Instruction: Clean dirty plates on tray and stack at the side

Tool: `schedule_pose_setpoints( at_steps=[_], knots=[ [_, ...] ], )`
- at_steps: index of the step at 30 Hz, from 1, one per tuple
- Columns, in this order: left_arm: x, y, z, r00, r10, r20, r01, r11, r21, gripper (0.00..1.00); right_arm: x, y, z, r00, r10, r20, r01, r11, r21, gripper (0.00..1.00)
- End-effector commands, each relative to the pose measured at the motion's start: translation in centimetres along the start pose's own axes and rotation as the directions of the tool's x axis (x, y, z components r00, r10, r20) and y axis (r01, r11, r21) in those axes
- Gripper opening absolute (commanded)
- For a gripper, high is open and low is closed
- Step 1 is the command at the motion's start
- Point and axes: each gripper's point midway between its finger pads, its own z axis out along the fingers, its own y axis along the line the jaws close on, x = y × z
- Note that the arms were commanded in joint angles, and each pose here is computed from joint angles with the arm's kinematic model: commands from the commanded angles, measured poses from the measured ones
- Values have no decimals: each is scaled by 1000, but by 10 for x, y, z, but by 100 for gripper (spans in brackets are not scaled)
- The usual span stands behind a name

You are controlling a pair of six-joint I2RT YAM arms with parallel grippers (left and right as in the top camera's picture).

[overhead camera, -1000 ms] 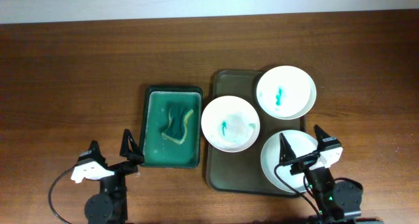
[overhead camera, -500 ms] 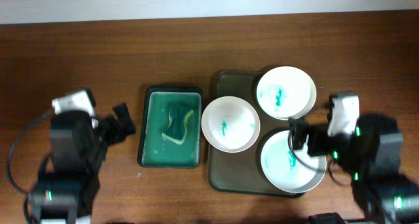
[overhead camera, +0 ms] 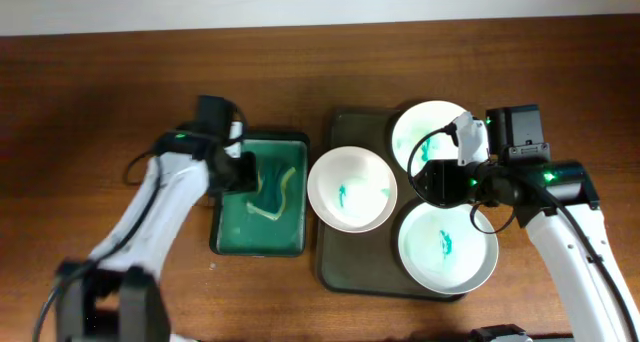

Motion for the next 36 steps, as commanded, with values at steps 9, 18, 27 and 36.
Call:
schedule_pose_setpoints(
  at_steps=[9,18,27,36],
  knots=[
    [25,-34,81,970,194,-146,-202,979,-37,23,-3,5,0,1000,-2,-2,1,1000,-15,62],
    [-19,-53,24,981,193,-21,-194,981,-19,78,-2,4,0,1000,0,-9,-1,1000,-14,62],
    [-13,-44,62,980,198,3,-198,979,-47,48,-3,4,0,1000,-1,-5,1,1000,-15,63],
    [-15,-43,83,980,199,4,-198,979,-51,0,-2,4,0,1000,0,-6,0,1000,-15,63]
  ],
)
